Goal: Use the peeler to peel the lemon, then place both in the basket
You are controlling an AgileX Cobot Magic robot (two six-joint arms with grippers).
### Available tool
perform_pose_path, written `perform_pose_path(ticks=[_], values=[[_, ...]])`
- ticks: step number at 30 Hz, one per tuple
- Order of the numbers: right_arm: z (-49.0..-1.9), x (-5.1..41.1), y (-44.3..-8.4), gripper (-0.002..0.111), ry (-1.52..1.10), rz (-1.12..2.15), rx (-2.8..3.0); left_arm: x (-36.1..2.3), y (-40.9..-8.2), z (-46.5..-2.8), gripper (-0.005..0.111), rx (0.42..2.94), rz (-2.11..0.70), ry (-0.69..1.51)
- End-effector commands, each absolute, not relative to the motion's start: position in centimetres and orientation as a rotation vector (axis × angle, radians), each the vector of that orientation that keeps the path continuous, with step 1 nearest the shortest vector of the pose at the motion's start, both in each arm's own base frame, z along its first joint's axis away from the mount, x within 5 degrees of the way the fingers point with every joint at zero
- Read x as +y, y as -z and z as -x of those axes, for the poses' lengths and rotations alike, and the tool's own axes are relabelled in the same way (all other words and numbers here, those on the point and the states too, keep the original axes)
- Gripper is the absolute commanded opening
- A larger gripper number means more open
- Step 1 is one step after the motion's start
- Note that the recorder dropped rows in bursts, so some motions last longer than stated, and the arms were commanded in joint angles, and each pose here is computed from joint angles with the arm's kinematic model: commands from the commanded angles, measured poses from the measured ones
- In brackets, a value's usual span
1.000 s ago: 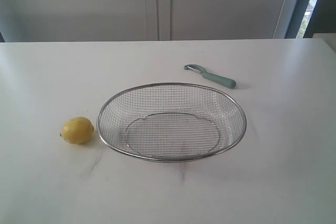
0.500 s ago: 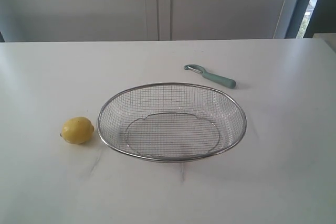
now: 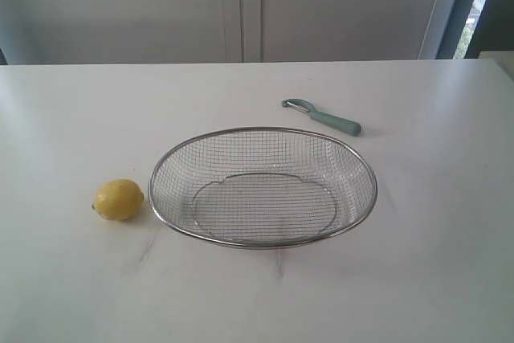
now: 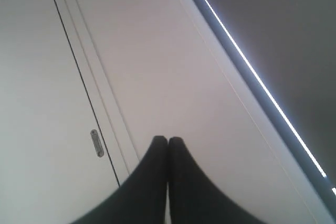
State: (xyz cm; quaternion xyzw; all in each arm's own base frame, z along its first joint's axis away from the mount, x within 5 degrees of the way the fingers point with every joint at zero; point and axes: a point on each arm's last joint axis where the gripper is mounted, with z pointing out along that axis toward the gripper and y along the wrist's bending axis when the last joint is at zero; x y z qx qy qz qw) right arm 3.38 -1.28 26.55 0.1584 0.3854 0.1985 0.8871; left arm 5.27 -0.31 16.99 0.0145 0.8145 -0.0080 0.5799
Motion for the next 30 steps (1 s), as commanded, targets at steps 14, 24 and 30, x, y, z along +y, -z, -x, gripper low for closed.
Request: perform_pose_path(ticks=[14,24,30], values=[[-7.2,-1.7,-32.2,0.0,-0.396,-0.395,0.821,-0.3,-16.9,-5.3,0.0,1.902,-0.025,0.024],[-11.5,-1.7,-34.6,0.0,-0.492,-0.467,0.818,-0.3,-16.9,-5.3,0.0,1.902,-0.025,0.024],[-12.0,-1.6,-34.6,0.0,-0.491,-0.467,0.826,-0.3,-16.9,-5.3,0.0,1.902,-0.025,0.024]])
